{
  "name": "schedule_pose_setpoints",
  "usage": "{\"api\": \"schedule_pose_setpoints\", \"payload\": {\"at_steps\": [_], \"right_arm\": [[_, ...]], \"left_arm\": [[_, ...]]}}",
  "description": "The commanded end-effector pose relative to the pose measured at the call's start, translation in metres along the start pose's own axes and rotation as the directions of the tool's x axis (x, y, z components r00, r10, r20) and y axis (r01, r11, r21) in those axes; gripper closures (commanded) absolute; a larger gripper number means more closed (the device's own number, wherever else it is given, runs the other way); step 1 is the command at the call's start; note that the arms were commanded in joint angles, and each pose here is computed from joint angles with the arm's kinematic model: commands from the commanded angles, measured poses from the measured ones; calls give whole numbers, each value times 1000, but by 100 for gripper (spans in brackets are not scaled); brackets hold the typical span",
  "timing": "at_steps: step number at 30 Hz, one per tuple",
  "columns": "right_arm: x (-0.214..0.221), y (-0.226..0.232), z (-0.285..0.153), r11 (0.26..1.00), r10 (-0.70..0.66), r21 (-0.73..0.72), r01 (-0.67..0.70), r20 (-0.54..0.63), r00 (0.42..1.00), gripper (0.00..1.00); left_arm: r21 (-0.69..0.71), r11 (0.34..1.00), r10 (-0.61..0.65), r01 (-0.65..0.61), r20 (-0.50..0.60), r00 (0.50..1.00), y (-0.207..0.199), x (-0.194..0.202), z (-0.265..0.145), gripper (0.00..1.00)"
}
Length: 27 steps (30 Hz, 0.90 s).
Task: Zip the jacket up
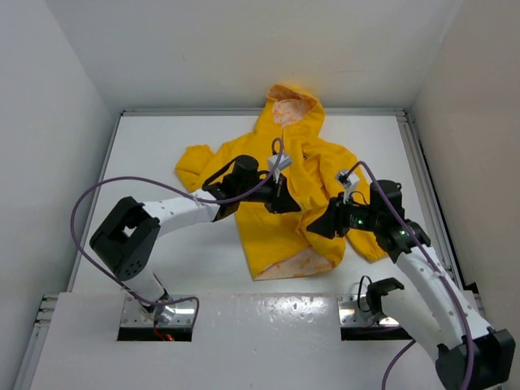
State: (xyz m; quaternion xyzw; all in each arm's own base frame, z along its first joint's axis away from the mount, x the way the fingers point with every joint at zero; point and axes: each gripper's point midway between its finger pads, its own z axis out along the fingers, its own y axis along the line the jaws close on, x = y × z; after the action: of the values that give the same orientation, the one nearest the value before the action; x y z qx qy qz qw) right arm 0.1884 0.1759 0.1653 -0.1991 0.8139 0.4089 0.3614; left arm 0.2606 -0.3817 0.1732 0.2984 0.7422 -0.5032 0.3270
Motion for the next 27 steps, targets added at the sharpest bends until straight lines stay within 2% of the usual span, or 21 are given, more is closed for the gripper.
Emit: {"api": "schedule_pose_setpoints", "payload": {"at_steps": [1,8,10,16,21,27], "right_arm": [[-2,20,10,983,156,-94,-157,-13,988,64],[-5,-8,33,984,174,30,-177,75,982,63],[-1,-13,41,982,172,72,-177,69,983,62],[-10,-19,58,985,131,98,-143,116,985,63],[-14,-27,62,983,81,151,-100,124,989,65],[-5,-28,48,981,22,193,-36,71,997,67]], "left_arm": [[64,998,3,-6,38,999,-18,-16,11,100],[61,998,-31,27,53,998,-23,-21,13,100],[62,997,-43,40,52,998,-23,-21,13,100],[69,996,-68,64,59,996,-23,-25,12,100],[62,996,-70,66,65,995,-19,-27,10,100],[55,996,-71,68,72,995,-16,-26,6,100]]}}
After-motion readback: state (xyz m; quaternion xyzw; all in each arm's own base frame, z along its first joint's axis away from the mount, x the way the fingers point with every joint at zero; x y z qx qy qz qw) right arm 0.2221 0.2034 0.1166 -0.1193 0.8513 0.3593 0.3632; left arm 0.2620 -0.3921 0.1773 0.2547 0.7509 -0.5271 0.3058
